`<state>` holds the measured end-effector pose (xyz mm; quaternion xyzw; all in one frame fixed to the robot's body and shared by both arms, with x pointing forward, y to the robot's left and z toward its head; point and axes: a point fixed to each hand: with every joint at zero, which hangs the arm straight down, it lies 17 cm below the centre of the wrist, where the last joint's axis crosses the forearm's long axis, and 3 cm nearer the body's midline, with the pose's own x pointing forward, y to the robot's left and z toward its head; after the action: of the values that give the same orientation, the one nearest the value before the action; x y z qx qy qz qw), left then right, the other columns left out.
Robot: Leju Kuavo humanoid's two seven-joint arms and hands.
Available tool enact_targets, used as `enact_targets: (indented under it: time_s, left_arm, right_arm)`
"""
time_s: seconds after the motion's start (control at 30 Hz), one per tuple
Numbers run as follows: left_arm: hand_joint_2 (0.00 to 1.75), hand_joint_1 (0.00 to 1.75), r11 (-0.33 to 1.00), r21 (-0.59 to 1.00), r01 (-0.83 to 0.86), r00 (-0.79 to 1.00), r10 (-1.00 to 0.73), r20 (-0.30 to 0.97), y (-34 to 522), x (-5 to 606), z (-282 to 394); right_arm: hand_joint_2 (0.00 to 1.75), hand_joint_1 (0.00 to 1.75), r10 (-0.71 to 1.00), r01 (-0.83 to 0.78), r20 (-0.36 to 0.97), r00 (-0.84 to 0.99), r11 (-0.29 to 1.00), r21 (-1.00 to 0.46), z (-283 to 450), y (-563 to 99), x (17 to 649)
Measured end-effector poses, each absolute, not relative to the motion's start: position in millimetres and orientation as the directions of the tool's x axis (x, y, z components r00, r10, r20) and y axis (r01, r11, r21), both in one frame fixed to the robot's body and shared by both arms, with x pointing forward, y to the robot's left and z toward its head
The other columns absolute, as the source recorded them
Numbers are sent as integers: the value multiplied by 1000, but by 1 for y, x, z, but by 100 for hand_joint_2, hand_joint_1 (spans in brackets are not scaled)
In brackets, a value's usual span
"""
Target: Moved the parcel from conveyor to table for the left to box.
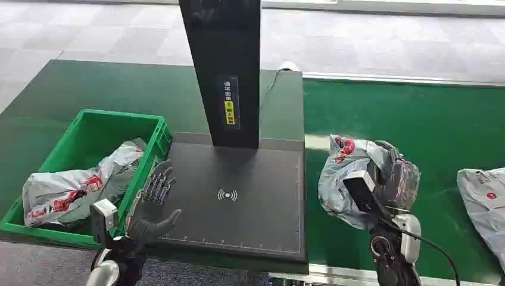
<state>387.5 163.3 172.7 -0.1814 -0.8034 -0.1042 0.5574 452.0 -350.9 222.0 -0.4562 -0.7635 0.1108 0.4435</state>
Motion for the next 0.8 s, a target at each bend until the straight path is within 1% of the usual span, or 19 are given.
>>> enact_targets:
  time_s: [0.8]
  left_arm:
    - [175,0,913,-36,407,-312,176,934,163,388,173]
  right_arm:
    - [175,175,794,601,576,-193,560,-571,224,-350,452]
